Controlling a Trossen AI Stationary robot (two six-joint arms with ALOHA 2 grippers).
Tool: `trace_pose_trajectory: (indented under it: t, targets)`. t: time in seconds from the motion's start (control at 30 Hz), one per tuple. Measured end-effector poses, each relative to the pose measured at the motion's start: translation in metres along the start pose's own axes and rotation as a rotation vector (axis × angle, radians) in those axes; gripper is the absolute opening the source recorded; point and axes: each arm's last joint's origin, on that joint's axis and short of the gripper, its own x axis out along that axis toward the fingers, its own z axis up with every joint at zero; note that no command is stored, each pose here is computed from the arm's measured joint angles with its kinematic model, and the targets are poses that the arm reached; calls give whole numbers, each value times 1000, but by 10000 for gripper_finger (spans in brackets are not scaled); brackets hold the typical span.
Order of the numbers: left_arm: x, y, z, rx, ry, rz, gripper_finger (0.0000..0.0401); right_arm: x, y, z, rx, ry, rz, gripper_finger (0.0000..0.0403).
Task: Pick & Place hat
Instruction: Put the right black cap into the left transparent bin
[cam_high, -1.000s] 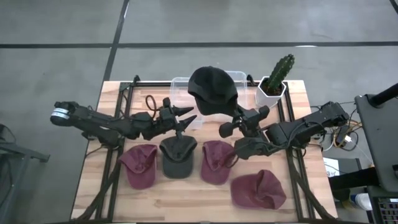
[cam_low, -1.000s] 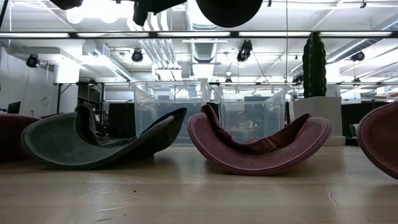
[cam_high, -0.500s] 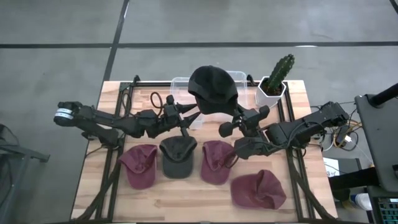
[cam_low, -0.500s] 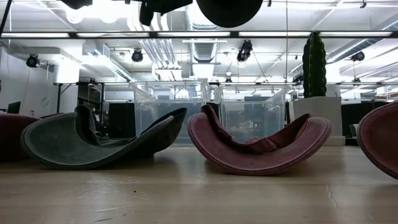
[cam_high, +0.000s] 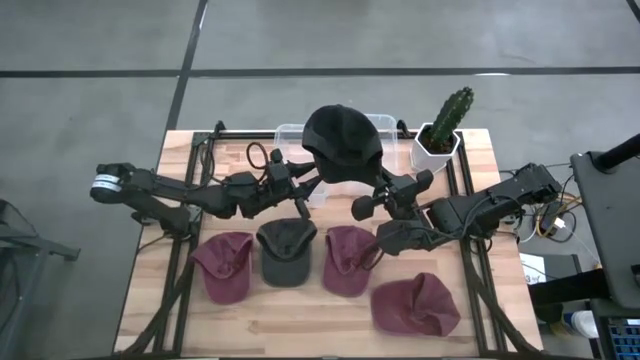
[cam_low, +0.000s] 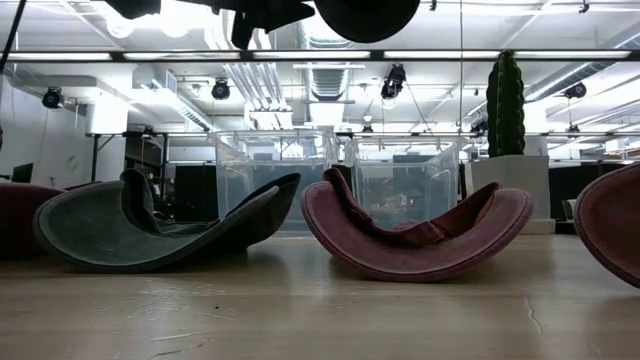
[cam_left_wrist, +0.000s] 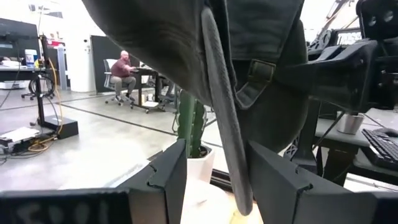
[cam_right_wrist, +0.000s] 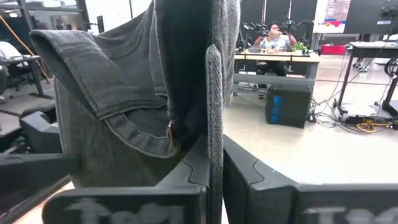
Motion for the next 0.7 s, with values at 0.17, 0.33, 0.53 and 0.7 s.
trace_pose_trajectory:
  t: [0.17,0.33,0.53,0.7]
  targets:
    - [9,-4,3,-7,-9,-4,156,1,6,-6,-4,19,18,13]
    - [18,-7,3,-7,-11,0,156,1,9,-9,-21,27,25,13]
    - [22,-9,-3,-1,6,0,156,1,7,-7,-15,25,25,13]
    - [22,-9,-2,-38,2,0,152,1,8,-8,-16,26,25,13]
